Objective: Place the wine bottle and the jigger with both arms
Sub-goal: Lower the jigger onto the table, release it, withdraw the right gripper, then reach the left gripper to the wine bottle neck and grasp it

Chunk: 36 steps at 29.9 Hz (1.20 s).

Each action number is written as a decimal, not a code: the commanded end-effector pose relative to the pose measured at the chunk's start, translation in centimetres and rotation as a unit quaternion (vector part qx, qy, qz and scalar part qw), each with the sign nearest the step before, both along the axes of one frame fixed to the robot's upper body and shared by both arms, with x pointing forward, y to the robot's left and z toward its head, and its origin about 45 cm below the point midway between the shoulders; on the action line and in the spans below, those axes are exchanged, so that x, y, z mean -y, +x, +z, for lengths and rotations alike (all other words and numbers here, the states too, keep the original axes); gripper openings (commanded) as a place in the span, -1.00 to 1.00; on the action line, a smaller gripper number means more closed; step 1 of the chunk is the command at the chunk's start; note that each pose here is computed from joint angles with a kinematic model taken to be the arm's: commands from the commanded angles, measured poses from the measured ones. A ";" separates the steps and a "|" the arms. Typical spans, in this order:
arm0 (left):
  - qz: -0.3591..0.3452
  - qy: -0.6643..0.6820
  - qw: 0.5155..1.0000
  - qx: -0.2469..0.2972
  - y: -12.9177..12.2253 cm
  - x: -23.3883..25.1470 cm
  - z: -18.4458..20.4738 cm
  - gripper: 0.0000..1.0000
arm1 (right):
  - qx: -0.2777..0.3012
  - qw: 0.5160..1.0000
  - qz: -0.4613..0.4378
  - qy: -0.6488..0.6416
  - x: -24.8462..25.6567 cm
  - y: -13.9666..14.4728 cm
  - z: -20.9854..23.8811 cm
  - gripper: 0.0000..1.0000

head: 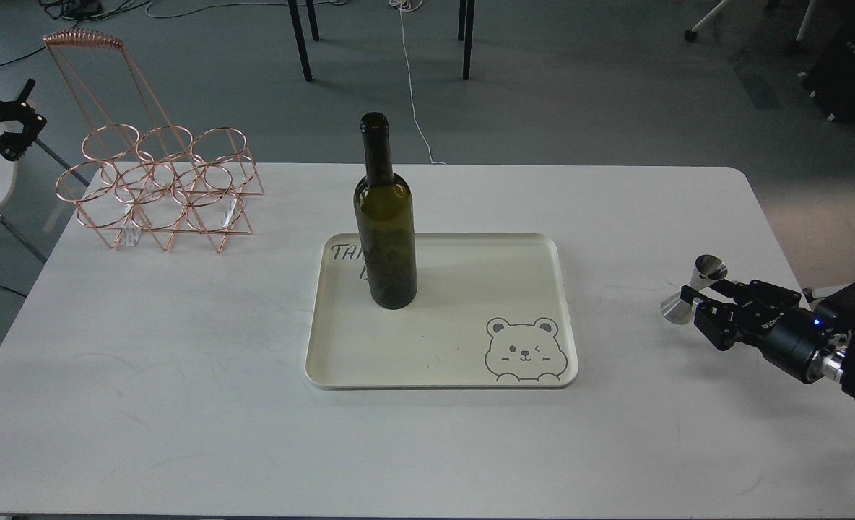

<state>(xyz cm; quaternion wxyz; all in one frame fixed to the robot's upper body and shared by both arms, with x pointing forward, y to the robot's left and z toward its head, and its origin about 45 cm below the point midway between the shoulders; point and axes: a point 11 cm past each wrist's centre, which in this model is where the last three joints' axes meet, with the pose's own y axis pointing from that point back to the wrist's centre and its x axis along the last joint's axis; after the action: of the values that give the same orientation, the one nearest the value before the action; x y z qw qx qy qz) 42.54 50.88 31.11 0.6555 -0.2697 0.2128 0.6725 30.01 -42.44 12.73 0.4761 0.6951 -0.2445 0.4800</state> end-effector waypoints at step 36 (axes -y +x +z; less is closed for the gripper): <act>-0.285 0.464 0.839 0.006 -3.6 12.8 3.7 0.96 | 0.089 0.893 -0.193 0.395 0.9 14.5 21.3 0.93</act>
<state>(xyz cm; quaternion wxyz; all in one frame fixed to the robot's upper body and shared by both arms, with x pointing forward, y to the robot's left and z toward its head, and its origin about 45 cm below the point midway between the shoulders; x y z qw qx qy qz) 39.64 41.06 34.53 0.8540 0.0821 -0.0007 0.5138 43.05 -43.88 34.02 0.2604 0.7116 -0.5607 0.3338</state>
